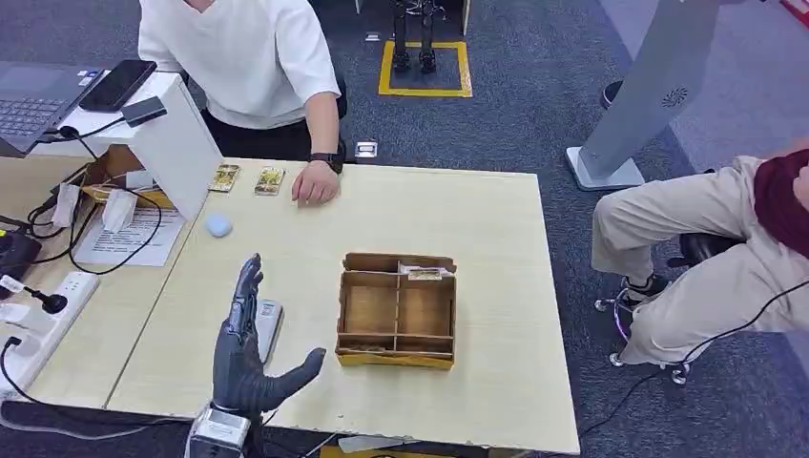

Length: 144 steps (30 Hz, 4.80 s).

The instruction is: Pass the card to the sensor for recognition and then transmit it.

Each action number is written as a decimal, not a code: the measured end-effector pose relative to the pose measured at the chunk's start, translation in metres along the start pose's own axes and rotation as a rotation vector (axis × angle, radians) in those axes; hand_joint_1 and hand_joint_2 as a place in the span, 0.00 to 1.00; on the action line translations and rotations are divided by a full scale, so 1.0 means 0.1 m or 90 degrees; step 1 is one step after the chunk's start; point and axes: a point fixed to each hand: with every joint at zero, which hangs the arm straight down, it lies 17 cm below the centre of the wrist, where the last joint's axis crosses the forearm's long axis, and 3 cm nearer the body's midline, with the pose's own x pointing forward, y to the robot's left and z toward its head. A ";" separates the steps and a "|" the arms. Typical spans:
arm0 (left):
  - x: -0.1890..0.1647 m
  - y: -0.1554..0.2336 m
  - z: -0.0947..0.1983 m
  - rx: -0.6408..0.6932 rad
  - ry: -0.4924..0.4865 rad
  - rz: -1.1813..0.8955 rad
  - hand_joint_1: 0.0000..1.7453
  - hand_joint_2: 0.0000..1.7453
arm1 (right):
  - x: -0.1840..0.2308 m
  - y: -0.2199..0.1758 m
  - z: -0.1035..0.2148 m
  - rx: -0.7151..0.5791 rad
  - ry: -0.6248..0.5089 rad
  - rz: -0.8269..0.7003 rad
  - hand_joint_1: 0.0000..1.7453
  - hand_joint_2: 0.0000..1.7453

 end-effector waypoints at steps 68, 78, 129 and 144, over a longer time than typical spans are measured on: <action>-0.93 -0.88 0.57 -0.386 0.061 -0.491 0.00 1.00 | 0.14 0.05 -0.01 0.002 -0.005 -0.014 0.00 1.00; -1.13 -0.96 0.69 -0.421 0.080 -0.551 0.00 1.00 | 0.19 0.08 0.00 0.008 -0.008 -0.008 0.00 1.00; -1.20 -1.02 0.82 -0.345 0.070 -0.594 0.00 1.00 | 0.39 0.26 0.08 0.029 -0.041 -0.005 0.00 1.00; -0.90 -0.93 0.59 -0.258 0.032 -0.589 0.00 1.00 | 0.38 0.32 0.12 0.035 -0.041 -0.006 0.00 1.00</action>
